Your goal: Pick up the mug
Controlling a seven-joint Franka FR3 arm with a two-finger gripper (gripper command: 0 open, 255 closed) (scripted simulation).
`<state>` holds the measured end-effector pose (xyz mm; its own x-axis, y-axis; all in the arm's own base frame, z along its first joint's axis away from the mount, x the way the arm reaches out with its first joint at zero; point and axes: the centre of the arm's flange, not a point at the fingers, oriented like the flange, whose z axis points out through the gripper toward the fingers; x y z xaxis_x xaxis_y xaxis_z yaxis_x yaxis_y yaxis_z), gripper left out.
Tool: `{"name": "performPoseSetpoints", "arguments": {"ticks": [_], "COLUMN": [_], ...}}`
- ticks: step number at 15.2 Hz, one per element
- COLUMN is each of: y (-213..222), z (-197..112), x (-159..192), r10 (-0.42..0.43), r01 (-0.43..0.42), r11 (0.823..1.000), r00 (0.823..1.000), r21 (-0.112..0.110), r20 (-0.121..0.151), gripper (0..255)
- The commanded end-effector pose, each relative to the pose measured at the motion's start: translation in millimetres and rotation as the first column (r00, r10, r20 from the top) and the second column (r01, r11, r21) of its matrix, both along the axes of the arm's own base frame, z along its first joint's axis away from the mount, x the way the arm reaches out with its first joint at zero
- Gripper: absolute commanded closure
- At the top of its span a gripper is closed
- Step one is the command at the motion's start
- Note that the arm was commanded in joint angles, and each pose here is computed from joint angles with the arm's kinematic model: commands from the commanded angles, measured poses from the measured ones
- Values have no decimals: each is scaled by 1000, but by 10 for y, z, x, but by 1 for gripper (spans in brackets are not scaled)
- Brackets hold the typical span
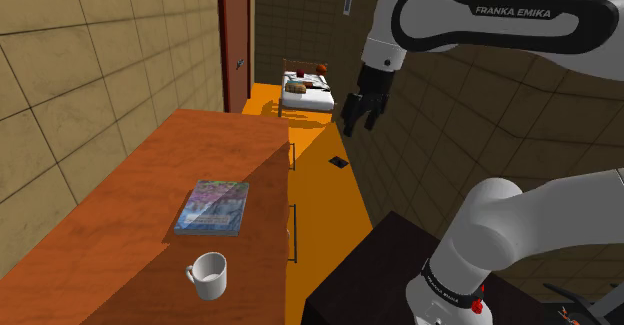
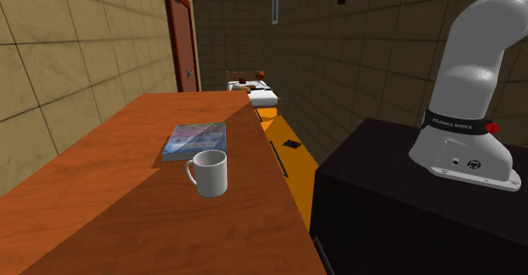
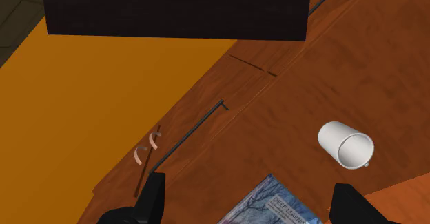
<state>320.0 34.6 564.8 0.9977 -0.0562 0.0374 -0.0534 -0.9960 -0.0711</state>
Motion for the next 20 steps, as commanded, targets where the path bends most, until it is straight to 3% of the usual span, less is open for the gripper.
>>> {"name": "performPoseSetpoints", "arguments": {"ticks": [1, 20], "y": [0, 1534], "z": [0, -1832], "x": [0, 838], "r10": [0, -57], "r01": [0, 57], "r11": [1000, 998], "r00": [1000, 997], "r21": [0, -7], "r20": [0, -42], "gripper": [0, 0]}}
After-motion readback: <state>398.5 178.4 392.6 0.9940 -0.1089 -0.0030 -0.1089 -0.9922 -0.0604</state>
